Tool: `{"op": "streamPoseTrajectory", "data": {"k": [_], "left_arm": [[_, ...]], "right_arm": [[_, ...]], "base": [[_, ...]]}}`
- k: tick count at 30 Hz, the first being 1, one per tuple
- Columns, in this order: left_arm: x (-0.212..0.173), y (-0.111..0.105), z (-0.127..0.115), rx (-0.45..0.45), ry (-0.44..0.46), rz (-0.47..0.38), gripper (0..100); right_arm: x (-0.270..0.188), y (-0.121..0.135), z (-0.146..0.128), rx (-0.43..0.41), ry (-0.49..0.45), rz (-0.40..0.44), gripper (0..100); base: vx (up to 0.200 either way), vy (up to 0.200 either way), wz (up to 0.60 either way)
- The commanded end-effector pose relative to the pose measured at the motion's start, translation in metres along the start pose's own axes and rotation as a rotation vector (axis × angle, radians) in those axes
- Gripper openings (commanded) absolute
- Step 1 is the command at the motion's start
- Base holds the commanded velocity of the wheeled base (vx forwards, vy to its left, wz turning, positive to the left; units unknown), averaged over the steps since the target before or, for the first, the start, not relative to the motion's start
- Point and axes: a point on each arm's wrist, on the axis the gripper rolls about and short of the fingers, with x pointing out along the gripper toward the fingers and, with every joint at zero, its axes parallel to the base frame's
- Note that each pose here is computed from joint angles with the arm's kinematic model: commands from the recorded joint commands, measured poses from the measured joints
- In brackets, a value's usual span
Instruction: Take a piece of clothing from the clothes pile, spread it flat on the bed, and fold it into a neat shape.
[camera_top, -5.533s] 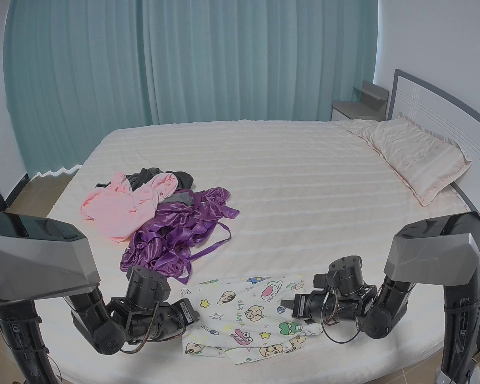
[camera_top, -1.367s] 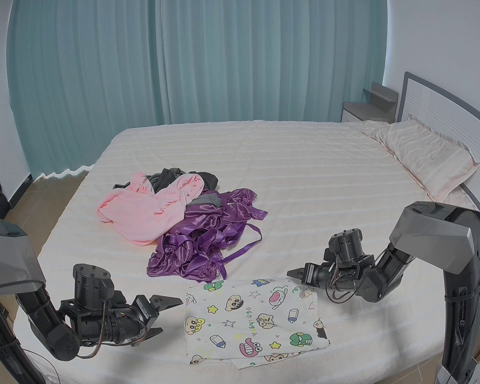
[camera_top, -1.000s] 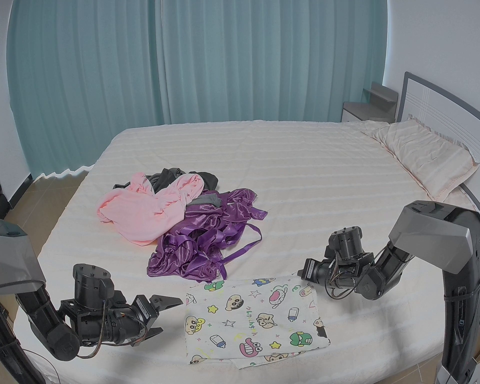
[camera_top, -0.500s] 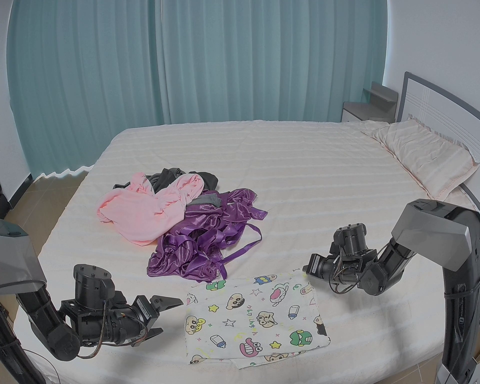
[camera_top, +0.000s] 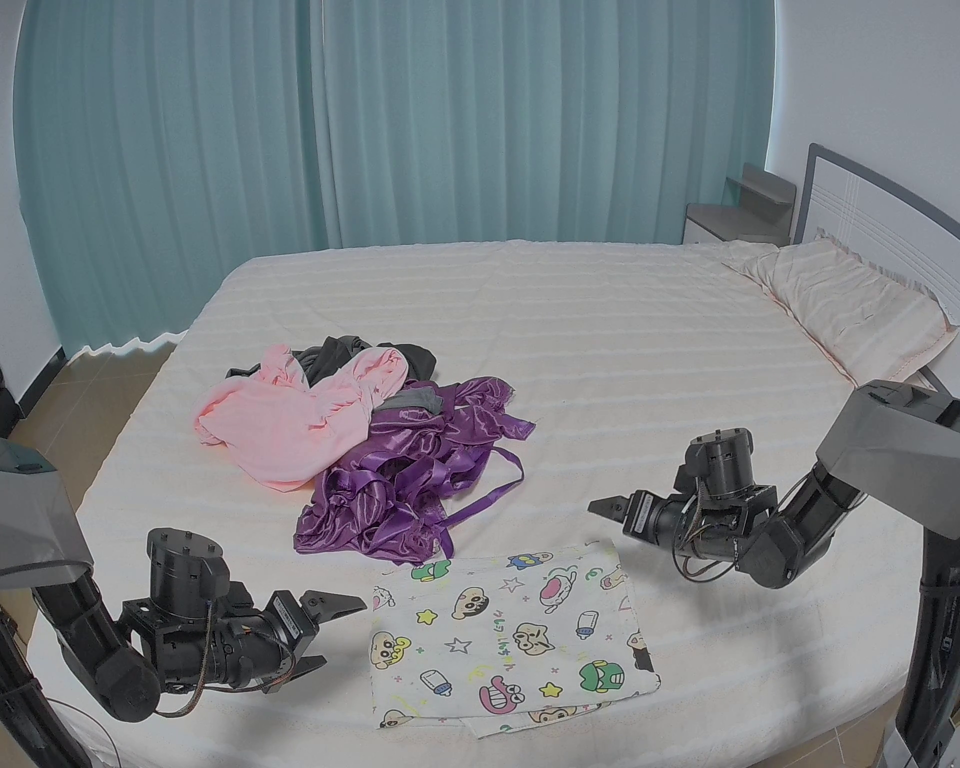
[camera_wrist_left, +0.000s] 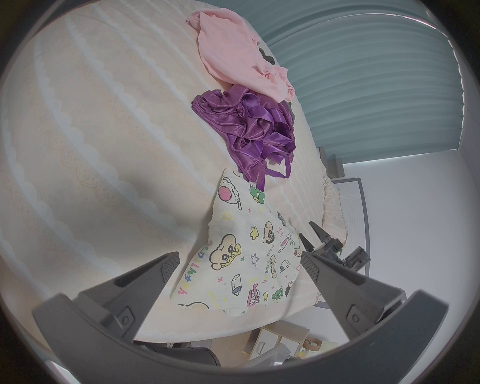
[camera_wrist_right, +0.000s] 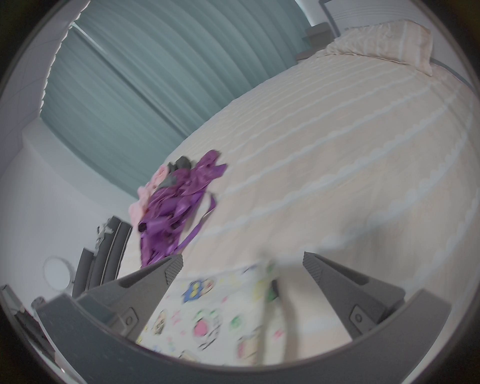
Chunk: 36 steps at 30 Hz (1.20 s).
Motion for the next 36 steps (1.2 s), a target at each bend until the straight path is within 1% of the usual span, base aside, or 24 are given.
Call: {"op": "streamPoseTrajectory", "data": {"k": [1,3,6,8,11,13,14,16,17,19,26,29,32,33,34,35,36], "left_arm": [[0.0,0.0,0.0,-0.001,0.001,0.002,100],[0.0,0.0,0.0,-0.002,0.0,0.002,100],[0.0,0.0,0.0,-0.003,0.0,0.002,100],[0.0,0.0,0.0,-0.002,0.0,0.002,100],[0.0,0.0,0.0,-0.003,0.0,0.002,100],[0.0,0.0,0.0,-0.002,0.0,0.002,100],[0.0,0.0,0.0,-0.002,0.0,0.002,100],[0.0,0.0,0.0,-0.002,0.0,0.002,100],[0.0,0.0,0.0,-0.003,0.0,0.002,100],[0.0,0.0,0.0,-0.002,0.0,0.002,100],[0.0,0.001,0.0,-0.003,-0.001,0.002,100],[-0.001,0.0,0.0,-0.003,-0.002,0.001,100],[-0.003,-0.001,0.0,0.005,-0.014,-0.003,100],[-0.003,-0.001,0.0,0.005,-0.014,-0.003,100],[-0.006,-0.003,0.001,0.011,-0.038,-0.011,100],[-0.012,-0.008,0.003,0.02,-0.097,-0.024,100],[-0.012,-0.008,0.003,0.02,-0.097,-0.024,100]], "right_arm": [[-0.039,0.044,-0.014,-0.03,0.003,0.09,100],[-0.045,0.055,-0.019,-0.002,0.011,0.116,100],[-0.048,0.062,-0.027,0.009,0.037,0.127,100],[-0.044,0.057,-0.042,0.003,0.087,0.099,100],[-0.04,0.049,-0.058,-0.005,0.137,0.07,100],[-0.037,0.038,-0.07,-0.006,0.18,0.03,100],[-0.035,0.034,-0.074,-0.005,0.192,0.016,100],[-0.035,0.034,-0.074,-0.005,0.192,0.016,100],[-0.028,0.025,-0.079,-0.001,0.203,-0.024,100],[-0.026,0.021,-0.08,0.002,0.201,-0.046,100],[-0.026,0.016,-0.076,0.014,0.187,-0.064,100],[-0.033,0.015,-0.067,0.023,0.151,-0.074,100],[-0.054,0.022,-0.056,0.026,0.108,-0.048,100],[-0.054,0.022,-0.056,0.026,0.108,-0.048,100],[-0.068,0.024,-0.049,0.032,0.078,-0.04,100],[-0.082,0.025,-0.043,0.036,0.041,-0.039,100],[-0.082,0.025,-0.043,0.036,0.041,-0.039,100]], "base": [[0.0,0.0,0.0],[0.0,0.0,0.0],[0.0,0.0,0.0],[0.0,0.0,0.0],[0.0,0.0,0.0],[0.0,0.0,0.0],[0.0,0.0,0.0],[0.0,0.0,0.0],[0.0,0.0,0.0],[0.0,0.0,0.0],[0.0,0.0,0.0],[0.0,0.0,0.0],[0.0,0.0,0.0],[0.0,0.0,0.0],[0.0,0.0,0.0],[0.0,0.0,0.0],[0.0,0.0,0.0]]}}
